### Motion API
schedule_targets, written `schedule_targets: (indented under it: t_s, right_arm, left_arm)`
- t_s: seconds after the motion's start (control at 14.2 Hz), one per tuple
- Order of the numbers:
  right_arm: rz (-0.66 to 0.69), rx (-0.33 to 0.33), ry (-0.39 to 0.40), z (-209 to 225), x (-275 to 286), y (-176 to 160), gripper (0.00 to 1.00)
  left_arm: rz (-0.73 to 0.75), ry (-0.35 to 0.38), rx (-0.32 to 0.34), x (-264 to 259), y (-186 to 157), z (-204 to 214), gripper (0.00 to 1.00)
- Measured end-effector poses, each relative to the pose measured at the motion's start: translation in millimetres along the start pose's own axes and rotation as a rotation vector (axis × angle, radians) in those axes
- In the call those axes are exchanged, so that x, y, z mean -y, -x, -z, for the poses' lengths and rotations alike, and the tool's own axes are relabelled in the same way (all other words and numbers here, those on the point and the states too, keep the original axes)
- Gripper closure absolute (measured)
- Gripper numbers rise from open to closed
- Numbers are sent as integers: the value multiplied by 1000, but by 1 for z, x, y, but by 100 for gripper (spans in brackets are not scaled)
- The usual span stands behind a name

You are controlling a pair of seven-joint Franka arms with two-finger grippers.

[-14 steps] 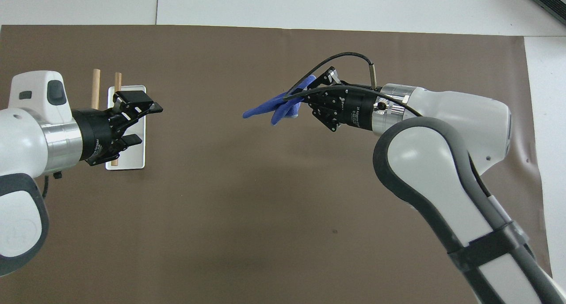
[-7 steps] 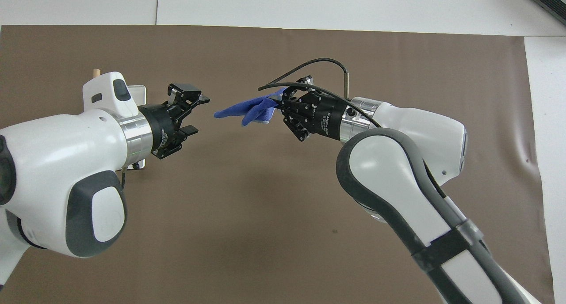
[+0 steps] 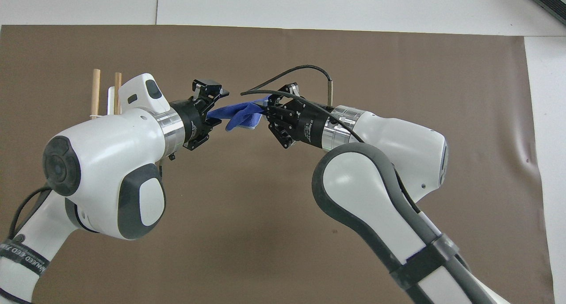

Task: Right arm passes towel to left arm to hang
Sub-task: 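Close the left gripper on the towel while the right gripper opens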

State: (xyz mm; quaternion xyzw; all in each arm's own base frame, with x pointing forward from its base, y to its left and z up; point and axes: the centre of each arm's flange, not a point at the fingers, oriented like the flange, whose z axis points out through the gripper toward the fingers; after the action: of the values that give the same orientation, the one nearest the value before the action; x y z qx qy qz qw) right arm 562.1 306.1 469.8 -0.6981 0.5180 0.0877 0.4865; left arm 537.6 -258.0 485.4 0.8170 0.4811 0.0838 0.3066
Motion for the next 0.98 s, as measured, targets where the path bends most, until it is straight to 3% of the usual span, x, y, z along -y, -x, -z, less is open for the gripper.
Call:
schedule_targets:
  t_s: [0.21, 0.35, 0.49, 0.63, 0.7, 0.98]
  right_arm:
    - [-1, -1, -1, 0, 0, -1, 96]
    - [-1, -1, -1, 0, 0, -1, 96]
    - [-1, -1, -1, 0, 0, -1, 96]
    - [-1, -1, 0, 0, 0, -1, 96]
    - [-1, -1, 0, 0, 0, -1, 96]
    - [-2, -2, 2, -1, -1, -2, 96]
  left_arm:
    - [6, 4, -4, -1, -4, 1, 39]
    - [0, 5, -6, -1, -5, 2, 56]
    - [-40, 5, -8, -1, -7, 2, 62]
    - [-99, 4, -10, 0, -9, 2, 89]
    - [-122, 3, -10, 0, -10, 1, 98]
    - [-152, 5, -12, -1, -10, 2, 98]
